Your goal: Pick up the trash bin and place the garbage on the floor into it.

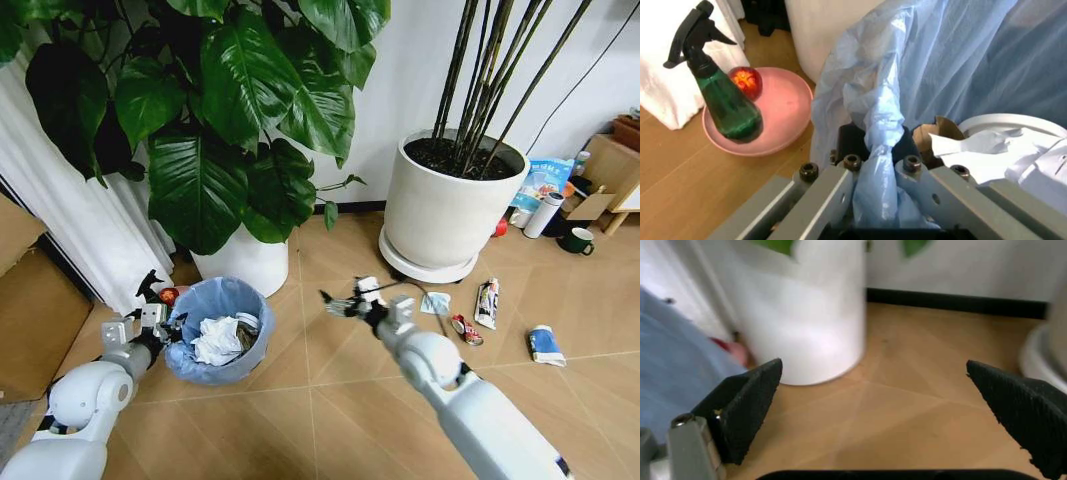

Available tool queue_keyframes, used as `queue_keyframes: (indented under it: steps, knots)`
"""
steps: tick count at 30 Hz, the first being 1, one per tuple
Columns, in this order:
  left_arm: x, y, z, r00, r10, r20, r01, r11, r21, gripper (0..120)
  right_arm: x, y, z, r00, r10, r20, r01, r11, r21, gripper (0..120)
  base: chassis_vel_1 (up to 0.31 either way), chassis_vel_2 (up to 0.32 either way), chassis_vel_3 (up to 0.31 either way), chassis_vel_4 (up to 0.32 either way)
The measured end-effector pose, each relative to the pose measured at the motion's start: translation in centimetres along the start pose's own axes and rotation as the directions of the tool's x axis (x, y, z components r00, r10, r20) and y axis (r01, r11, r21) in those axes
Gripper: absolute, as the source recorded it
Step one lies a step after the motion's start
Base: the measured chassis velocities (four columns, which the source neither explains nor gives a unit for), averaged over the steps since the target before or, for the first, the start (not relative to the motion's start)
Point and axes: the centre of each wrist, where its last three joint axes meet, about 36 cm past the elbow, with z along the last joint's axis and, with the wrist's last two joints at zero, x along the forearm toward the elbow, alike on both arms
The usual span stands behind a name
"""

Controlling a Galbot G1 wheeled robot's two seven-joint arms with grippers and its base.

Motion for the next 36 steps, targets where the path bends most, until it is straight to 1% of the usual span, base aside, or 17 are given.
queue_keyframes:
  steps: [2,6,10,20,36]
  knots:
    - [0.0,-0.1,0.0,1.0,0.001,0.0,-0.001,1.0,-0.001,0,0.3,-0.5,0.2,1.0,0.011,0.001,-0.011,1.0,-0.003,100,0.0,0.0,0.0,0.0]
    - [0.2,-0.4,0.0,1.0,0.006,0.004,-0.006,1.0,-0.004,0,2.2,-2.7,1.4,0.997,0.082,-0.007,-0.082,0.996,-0.016,100,0.0,0.0,0.0,0.0]
    - [0.3,-0.5,-0.1,1.0,0.007,0.007,-0.007,1.0,-0.006,0,3.1,-3.5,2.1,0.994,0.109,-0.009,-0.11,0.994,-0.015,100,-0.023,-0.03,0.029,0.028]
    - [0.8,-1.1,0.0,1.0,0.014,0.009,-0.014,1.0,-0.009,0,4.5,-3.6,3.4,0.991,0.131,-0.023,-0.131,0.991,-0.017,100,-0.102,-0.111,0.109,0.112]
    - [1.3,-1.4,0.2,1.0,0.018,0.007,-0.018,1.0,-0.013,0,5.7,-3.7,4.3,0.988,0.152,-0.037,-0.153,0.988,-0.026,100,-0.099,-0.104,0.103,0.101]
